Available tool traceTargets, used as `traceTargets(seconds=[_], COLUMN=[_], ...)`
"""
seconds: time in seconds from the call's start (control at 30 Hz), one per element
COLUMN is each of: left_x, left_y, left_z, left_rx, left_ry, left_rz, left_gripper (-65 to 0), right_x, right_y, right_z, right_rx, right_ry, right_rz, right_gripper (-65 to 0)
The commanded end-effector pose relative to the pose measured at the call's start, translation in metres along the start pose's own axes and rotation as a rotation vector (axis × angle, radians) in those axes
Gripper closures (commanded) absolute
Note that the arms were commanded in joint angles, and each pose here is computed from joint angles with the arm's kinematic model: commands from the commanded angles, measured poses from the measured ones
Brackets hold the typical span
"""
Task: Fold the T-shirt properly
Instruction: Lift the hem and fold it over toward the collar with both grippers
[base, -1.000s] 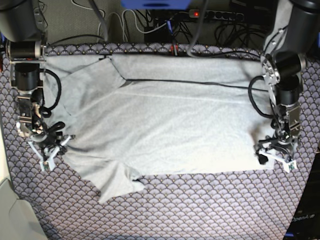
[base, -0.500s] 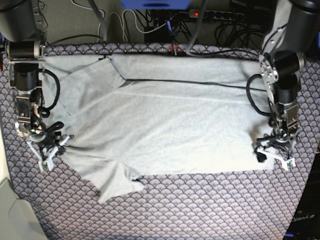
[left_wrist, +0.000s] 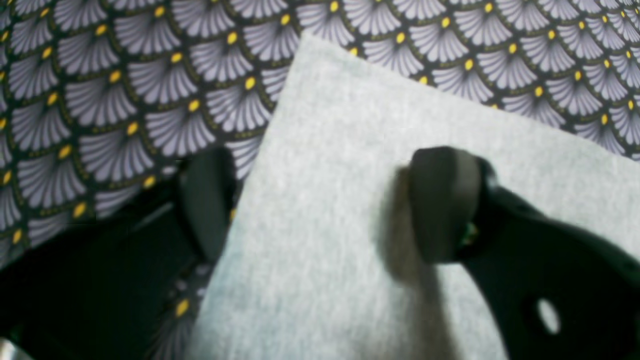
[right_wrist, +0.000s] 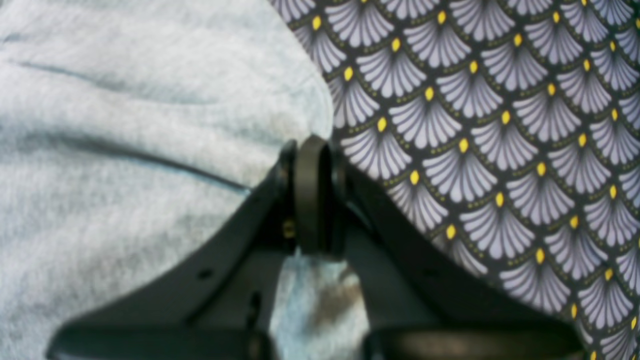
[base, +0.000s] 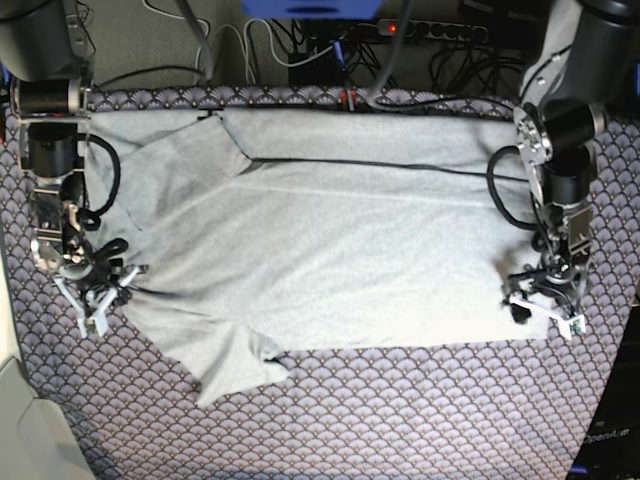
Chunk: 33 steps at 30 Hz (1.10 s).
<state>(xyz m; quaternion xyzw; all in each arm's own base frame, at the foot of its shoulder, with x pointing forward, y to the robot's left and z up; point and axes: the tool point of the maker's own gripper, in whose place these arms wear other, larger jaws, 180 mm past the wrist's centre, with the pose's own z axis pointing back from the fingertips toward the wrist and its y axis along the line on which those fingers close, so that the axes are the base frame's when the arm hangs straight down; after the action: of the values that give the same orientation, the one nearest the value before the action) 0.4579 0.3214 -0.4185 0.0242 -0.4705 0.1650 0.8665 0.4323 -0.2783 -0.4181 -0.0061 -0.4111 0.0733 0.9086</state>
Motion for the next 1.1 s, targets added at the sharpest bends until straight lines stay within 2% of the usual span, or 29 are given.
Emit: traceTargets(seconds=[0.0,0.23,0.33,0.6,0.83,1.07], left_x=[0.022,0.022,0.024,0.031,0.042,0.029], left_y=[0.002,0.005,0.007,0.008,0.016,0.022], left_z=[0.0,0.0,0.0,0.002,0.019,0.034], left_rx=[-0.001,0.01,0.014,0.015,0.032,0.045], left_ry=[-0.042,-0.043,-0.046,-0.031,-0.041,-0.021], left_rz=[0.005,0.01,0.008,-0.001,-0.066,-0.106], left_gripper=[-42.8,-0.3,-1.8,-0.4,-0.4,-0.4], right_x=[0.028,0.027,0.026,0.028,0.023,0.022], right_y=[-0.014,-0.013,-0.013,-0.016,-0.029,-0.009], right_z=[0.004,0.004,0.004,0.005,0.015,0.045], right_rx=[-0.025,-0.025,-0.025,-0.029,-0.037,-0.007], right_ry=[-0.066,-0.065,-0.063,-0.07,-0.085,-0.128], right_rz=[0.007,0.007,0.007,0.006,-0.021,0.079], right_gripper=[0.0,0.0,0.0,0.0,0.0,0.0])
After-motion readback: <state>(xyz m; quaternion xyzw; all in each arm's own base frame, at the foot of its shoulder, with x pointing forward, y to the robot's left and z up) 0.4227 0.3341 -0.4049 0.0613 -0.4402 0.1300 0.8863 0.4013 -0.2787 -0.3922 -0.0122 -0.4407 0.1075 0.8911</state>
